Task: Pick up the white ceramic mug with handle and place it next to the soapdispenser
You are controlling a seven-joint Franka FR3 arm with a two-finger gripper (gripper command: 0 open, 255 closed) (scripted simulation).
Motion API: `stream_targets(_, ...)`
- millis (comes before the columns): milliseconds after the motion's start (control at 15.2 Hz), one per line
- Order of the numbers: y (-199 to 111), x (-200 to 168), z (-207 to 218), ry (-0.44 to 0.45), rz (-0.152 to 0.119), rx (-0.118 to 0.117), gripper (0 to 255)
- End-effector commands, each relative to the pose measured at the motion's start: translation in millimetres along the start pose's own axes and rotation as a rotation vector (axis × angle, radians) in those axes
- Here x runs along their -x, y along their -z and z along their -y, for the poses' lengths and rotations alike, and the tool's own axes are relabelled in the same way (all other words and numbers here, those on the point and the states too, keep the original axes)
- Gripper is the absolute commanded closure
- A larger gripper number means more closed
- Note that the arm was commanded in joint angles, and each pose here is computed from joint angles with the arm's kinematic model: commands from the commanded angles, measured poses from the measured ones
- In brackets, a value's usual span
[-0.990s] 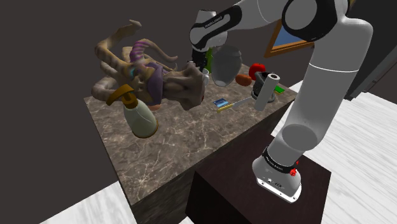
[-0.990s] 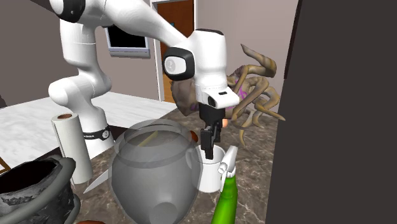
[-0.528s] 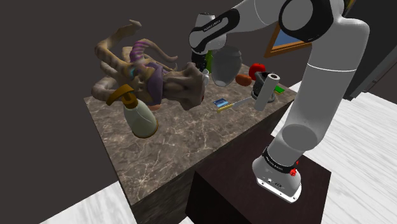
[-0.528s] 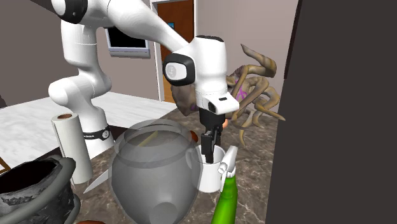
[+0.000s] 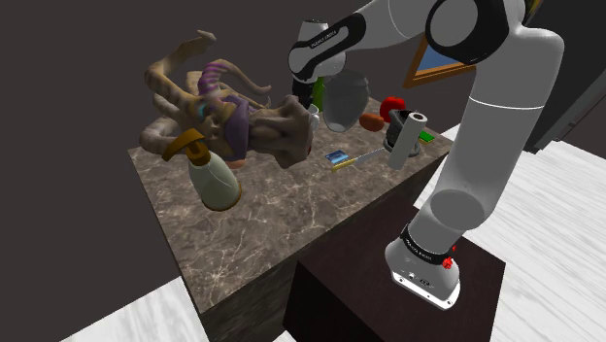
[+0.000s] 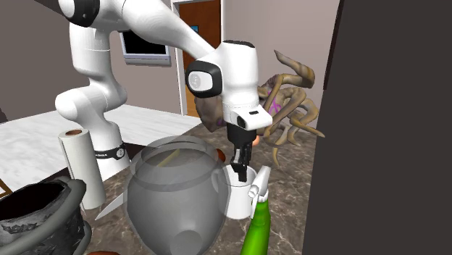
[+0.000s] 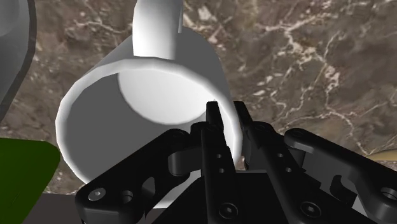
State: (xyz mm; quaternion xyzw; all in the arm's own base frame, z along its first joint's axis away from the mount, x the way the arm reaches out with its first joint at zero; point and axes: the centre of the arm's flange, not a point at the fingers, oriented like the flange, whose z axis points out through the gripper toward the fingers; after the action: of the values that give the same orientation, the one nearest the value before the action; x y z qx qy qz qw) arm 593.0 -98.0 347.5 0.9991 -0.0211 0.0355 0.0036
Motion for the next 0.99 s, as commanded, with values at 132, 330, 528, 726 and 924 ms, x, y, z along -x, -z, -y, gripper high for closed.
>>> stream_targets(132, 0, 0, 0, 0.0, 0.0, 0.0, 255)
stream_targets(330, 10, -1, 0, 0.0, 0.0, 0.0, 255)
stream_targets(528, 26, -2, 0, 0.0, 0.0, 0.0, 255)
stream_targets(726, 42, -3, 0, 0.0, 0.0, 0.0, 255)
stream_targets(924, 58, -4, 0, 0.0, 0.0, 0.0, 255)
